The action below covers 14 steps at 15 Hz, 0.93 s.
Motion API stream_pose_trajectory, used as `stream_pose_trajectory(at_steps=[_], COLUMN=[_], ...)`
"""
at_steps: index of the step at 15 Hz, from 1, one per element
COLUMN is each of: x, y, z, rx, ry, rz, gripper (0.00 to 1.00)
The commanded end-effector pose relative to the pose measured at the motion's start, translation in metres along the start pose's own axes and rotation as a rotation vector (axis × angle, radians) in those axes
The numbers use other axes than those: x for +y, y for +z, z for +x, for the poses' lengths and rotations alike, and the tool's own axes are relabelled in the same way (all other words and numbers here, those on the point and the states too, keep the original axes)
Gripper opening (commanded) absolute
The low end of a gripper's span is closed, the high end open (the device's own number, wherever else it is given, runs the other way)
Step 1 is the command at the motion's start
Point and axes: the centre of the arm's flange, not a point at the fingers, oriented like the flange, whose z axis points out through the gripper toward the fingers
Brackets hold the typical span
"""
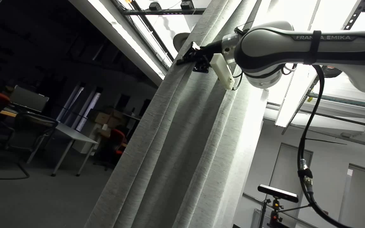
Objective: Move the curtain to the left
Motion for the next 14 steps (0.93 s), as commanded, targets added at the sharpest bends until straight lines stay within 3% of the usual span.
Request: stream_pose_trajectory(at_steps=[1, 5, 9, 14], x=[-0.025, -0.1, -0.192, -0.274], y=[0.022, 0.013, -0.028, -0.087], z=[0.007, -0.022, -0.052, -0.073], rx=[-0.008, -0.051, -0.064, -0.074], ry=[-0.016, -0.086, -0.164, -0.23], rz=[0.05, 0.167, 0.334, 0.478], gripper=[0.0, 0.01, 0.01, 0.01])
